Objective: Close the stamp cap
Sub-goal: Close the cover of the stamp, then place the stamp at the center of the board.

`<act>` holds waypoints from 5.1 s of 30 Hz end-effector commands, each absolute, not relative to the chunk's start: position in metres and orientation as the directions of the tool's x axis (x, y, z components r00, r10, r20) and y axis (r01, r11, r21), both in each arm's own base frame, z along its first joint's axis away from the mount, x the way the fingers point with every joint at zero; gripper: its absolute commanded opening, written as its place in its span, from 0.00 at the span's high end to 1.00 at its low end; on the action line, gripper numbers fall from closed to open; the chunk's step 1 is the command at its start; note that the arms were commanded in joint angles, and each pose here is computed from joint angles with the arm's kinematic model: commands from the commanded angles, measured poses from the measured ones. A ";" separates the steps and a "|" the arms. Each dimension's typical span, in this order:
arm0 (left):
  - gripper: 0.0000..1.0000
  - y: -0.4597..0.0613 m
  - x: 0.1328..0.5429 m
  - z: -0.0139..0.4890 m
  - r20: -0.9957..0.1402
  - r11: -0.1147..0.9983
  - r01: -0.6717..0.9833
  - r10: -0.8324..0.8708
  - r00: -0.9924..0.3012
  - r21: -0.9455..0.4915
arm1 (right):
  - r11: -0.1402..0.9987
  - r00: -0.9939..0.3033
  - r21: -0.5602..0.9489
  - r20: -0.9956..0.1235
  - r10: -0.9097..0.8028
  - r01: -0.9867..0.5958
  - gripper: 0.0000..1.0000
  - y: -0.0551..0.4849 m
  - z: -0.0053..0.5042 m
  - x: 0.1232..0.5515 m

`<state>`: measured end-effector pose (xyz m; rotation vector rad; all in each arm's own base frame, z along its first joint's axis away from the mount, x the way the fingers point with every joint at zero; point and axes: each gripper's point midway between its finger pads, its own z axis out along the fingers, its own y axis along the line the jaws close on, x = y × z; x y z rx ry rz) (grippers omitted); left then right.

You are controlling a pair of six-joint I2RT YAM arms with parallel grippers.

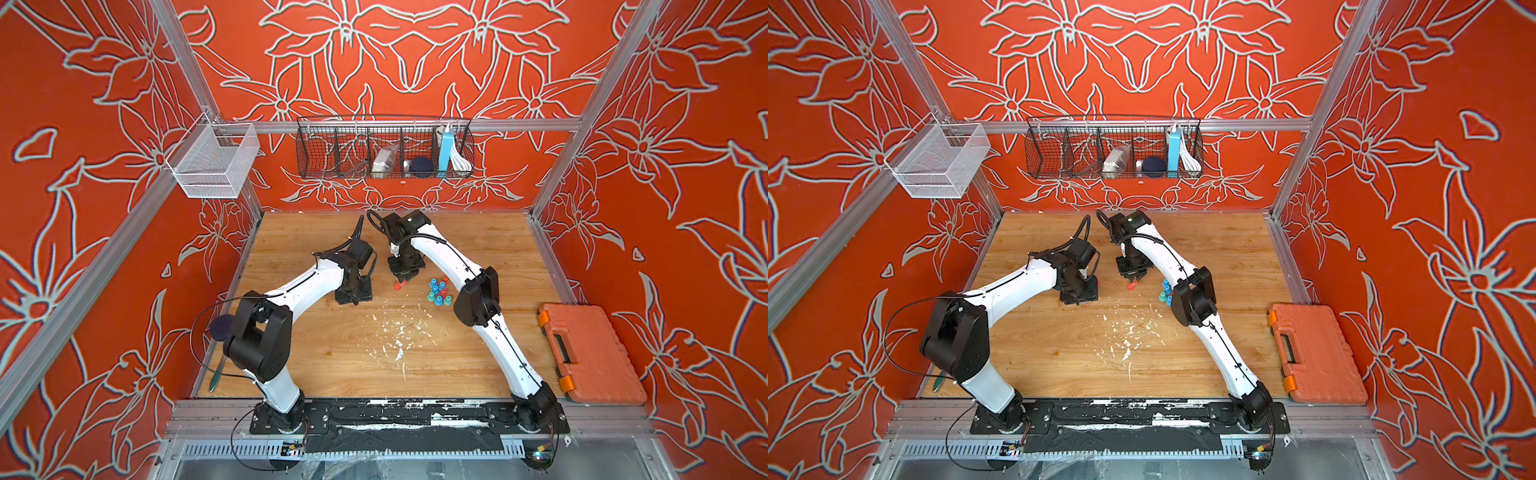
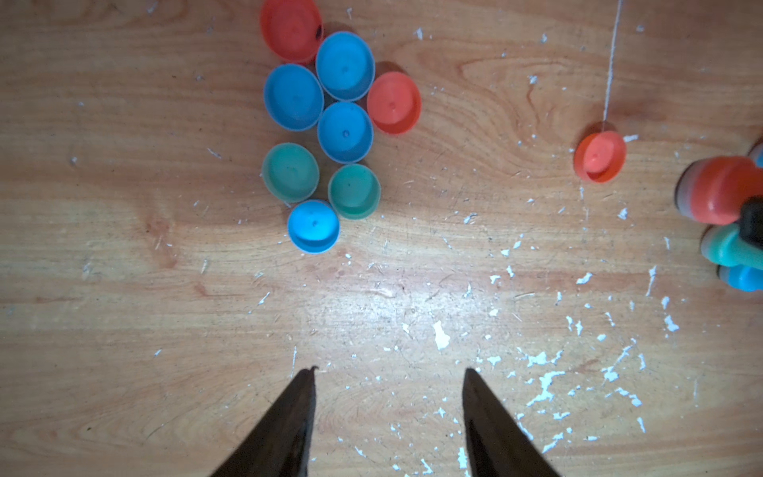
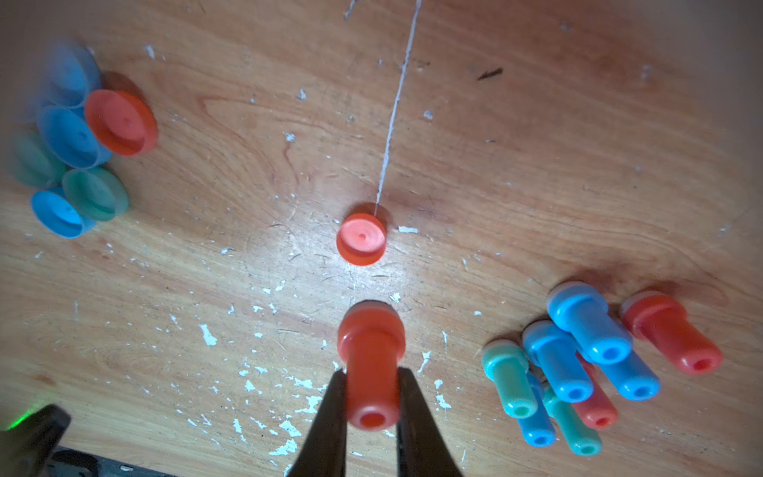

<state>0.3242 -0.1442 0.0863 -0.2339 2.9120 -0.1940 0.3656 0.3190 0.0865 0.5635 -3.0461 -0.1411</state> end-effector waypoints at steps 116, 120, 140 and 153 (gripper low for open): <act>0.43 -0.132 0.322 0.091 -0.193 0.982 -0.143 -0.165 -0.967 -0.125 | 0.964 -0.965 -0.069 0.066 -0.254 -0.258 1.00 0.279 0.026 0.401; 0.43 -0.132 0.322 0.089 -0.187 0.981 -0.146 -0.168 -0.968 -0.125 | 0.967 -0.970 -0.069 0.038 -0.242 -0.244 1.00 0.275 0.031 0.409; 0.43 -0.133 0.324 0.081 -0.167 0.980 -0.160 -0.178 -0.970 -0.118 | 0.984 -0.986 -0.068 -0.019 -0.169 -0.167 1.00 0.244 0.028 0.446; 0.43 -0.131 0.323 0.081 -0.162 0.979 -0.171 -0.187 -0.969 -0.110 | 0.993 -0.989 -0.005 -0.086 -0.121 -0.121 1.00 0.235 0.026 0.475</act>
